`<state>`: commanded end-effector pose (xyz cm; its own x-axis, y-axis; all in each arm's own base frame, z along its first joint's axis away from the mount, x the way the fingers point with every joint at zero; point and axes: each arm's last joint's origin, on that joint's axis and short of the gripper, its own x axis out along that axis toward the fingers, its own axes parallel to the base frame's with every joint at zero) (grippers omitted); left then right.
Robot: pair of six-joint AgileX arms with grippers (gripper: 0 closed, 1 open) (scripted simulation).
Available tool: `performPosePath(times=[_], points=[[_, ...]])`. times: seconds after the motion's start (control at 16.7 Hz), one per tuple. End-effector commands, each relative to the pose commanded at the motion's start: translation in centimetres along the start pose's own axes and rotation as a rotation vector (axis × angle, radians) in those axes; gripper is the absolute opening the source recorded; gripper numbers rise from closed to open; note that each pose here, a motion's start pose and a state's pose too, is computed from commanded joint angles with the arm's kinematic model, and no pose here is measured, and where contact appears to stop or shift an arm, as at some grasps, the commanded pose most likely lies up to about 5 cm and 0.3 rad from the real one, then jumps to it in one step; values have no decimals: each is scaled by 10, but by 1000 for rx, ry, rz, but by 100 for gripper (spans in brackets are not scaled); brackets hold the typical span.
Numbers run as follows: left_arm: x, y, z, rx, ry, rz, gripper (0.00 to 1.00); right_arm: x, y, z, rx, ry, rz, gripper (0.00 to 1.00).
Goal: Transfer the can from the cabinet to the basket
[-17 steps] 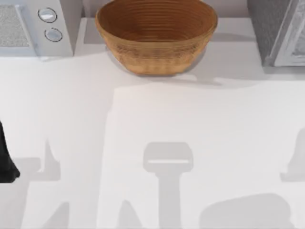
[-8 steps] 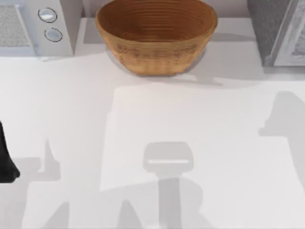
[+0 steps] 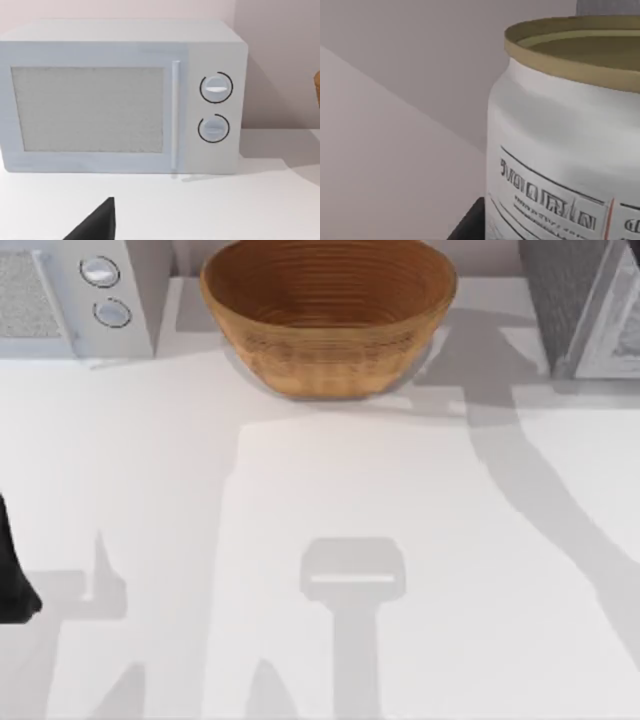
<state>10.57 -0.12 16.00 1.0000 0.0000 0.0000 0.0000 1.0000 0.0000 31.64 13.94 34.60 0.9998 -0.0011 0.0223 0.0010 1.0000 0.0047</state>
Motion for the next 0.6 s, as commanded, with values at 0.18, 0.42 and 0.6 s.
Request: performPosePath(times=[0.18, 0.42, 0.6], points=[[0, 0, 0, 0, 0, 0, 100, 55, 66, -28, -4, 14, 1, 0], [0, 0, 0, 0, 0, 0, 100, 93, 140, -81, -7, 25, 2, 0], [0, 0, 0, 0, 0, 0, 100, 102, 172, -109, -6, 25, 2, 0]])
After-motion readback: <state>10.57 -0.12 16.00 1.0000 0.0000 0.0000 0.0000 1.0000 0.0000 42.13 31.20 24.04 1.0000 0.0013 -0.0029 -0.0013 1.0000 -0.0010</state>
